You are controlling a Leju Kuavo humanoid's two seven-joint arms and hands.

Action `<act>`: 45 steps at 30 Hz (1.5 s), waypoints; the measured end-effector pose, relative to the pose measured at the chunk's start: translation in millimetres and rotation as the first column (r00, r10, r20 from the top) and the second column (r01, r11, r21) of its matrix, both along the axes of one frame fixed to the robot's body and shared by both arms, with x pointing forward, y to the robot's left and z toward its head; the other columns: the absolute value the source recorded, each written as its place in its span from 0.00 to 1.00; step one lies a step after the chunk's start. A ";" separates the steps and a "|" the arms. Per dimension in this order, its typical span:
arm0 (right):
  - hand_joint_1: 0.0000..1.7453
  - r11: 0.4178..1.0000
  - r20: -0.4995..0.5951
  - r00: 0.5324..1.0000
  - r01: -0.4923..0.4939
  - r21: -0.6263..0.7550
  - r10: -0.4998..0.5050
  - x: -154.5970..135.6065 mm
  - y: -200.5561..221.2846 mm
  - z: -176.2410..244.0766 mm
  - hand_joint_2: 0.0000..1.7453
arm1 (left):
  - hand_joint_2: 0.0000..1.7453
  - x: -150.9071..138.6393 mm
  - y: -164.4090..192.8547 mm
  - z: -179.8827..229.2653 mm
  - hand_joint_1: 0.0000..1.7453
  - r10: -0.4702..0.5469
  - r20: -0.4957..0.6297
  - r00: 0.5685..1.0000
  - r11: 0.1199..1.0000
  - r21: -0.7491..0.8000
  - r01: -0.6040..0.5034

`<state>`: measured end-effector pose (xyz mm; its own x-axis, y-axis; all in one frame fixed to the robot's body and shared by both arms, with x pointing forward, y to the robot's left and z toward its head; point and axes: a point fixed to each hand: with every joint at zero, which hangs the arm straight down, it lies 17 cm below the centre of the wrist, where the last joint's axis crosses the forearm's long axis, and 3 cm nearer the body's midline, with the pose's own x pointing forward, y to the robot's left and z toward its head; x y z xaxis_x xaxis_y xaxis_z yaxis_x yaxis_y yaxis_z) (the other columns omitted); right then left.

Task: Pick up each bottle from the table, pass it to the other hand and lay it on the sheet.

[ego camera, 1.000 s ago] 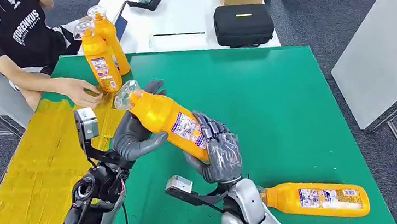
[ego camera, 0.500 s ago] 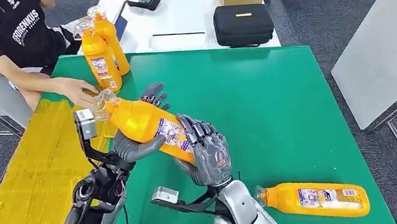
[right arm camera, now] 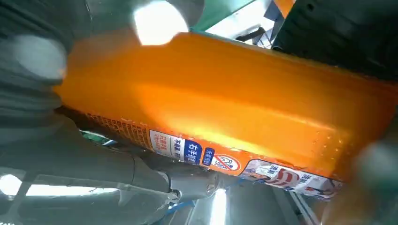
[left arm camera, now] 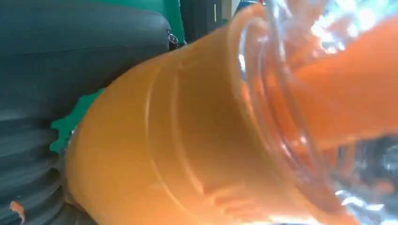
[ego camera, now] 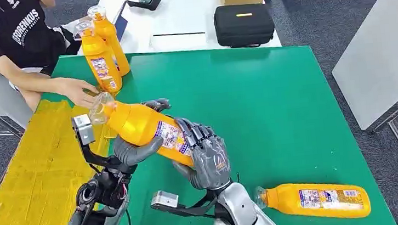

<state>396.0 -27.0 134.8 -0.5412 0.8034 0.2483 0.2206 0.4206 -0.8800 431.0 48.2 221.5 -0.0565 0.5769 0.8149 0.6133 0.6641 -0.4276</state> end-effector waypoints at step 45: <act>0.00 0.429 -0.023 0.915 -0.166 0.888 0.403 -23.5 -78.3 96.1 1.00 | 1.00 32.2 93.2 -2.3 1.00 0.000 0.962 0.272 -0.164 0.269 -0.949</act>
